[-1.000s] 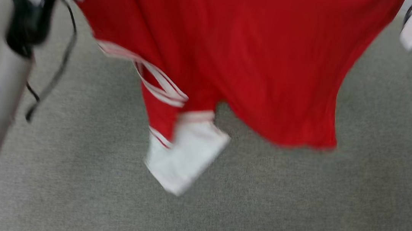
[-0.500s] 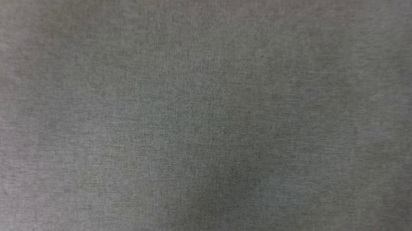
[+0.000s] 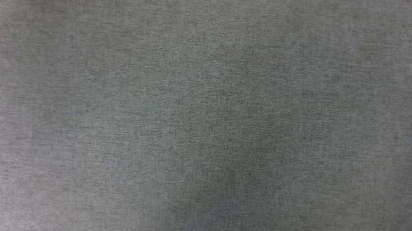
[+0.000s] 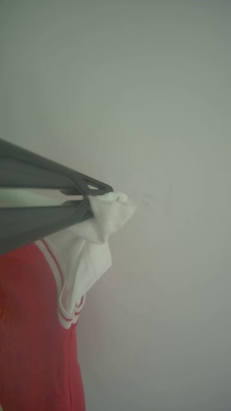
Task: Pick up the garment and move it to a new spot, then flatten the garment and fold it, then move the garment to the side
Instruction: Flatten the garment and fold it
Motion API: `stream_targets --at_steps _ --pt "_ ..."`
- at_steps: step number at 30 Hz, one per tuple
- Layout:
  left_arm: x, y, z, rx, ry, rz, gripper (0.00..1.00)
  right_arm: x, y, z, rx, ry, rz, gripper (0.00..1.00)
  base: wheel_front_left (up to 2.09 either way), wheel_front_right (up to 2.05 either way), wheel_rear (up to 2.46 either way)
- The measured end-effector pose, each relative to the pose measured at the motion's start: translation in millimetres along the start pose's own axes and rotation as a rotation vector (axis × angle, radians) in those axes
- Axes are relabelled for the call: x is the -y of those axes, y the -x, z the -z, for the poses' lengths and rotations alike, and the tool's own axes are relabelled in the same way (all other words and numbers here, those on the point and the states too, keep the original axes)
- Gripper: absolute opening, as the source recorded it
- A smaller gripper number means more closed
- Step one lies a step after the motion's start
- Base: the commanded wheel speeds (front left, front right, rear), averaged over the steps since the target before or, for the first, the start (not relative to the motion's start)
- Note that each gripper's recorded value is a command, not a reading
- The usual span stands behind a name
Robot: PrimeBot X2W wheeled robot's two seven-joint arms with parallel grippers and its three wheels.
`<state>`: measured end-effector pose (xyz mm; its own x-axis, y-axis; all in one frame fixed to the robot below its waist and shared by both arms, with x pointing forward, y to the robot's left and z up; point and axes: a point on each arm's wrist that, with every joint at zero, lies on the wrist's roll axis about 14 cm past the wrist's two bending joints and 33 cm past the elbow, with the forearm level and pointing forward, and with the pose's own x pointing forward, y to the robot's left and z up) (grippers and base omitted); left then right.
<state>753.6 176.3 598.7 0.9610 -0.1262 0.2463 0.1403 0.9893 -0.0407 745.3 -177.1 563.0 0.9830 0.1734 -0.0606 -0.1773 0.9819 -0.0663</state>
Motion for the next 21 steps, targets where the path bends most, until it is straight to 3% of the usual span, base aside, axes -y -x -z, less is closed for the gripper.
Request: stream_targets --at_steps 5,11,21 --pt "-5 20 32 -0.076 0.074 -0.023 0.00 -10 5 24 -0.054 -0.028 -0.015 0.00 0.00 0.00 0.00" --pt "-14 69 59 -0.178 0.128 -0.058 0.00 -22 40 55 -0.117 -0.049 -0.037 0.00 0.00 0.00 0.00" --pt "-16 207 65 -0.279 0.210 -0.102 0.00 -44 151 87 -0.181 -0.078 -0.095 0.00 0.00 0.00 0.00"
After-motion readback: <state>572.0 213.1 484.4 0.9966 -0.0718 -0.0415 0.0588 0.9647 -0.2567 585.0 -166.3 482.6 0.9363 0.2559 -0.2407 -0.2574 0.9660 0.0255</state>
